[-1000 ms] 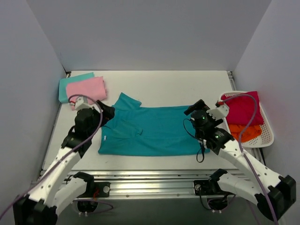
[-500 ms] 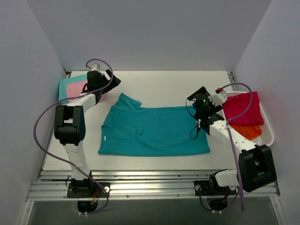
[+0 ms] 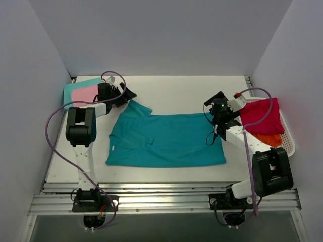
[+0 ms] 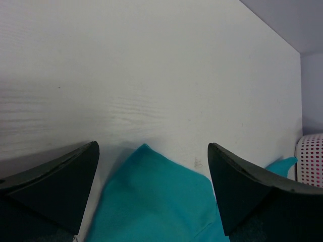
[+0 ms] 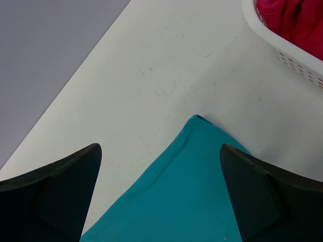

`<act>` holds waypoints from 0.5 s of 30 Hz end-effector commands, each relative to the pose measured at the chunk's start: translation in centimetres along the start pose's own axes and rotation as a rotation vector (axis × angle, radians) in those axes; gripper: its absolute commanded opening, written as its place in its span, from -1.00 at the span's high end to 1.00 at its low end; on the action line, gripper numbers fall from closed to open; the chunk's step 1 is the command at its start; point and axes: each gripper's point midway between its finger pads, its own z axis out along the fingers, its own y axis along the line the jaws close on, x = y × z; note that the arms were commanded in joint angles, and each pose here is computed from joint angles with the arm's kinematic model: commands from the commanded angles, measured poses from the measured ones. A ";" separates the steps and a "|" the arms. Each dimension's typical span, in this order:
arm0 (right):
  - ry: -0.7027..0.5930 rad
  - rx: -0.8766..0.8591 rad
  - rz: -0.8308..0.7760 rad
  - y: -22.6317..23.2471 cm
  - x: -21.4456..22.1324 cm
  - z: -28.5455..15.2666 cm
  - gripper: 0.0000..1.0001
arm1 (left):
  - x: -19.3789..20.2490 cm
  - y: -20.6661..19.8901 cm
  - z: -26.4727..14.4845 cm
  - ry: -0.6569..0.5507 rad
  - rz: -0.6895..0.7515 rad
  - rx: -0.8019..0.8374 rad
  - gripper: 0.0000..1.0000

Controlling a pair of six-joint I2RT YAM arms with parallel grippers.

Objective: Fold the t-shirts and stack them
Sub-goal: Fold the tshirt

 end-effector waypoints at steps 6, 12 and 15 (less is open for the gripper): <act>0.003 -0.013 0.001 0.5 0.4 0.9 -0.99 | 1.8 -1.5 0.1 0.021 0.048 0.107 -0.78; -0.002 0.001 -0.005 0.2 0.2 1.1 -0.99 | 1.6 -1.5 0.0 0.014 0.046 0.103 -0.35; -0.007 0.010 -0.010 0.1 0.2 1.3 -0.99 | 1.5 -1.4 0.2 0.015 0.048 0.102 -0.07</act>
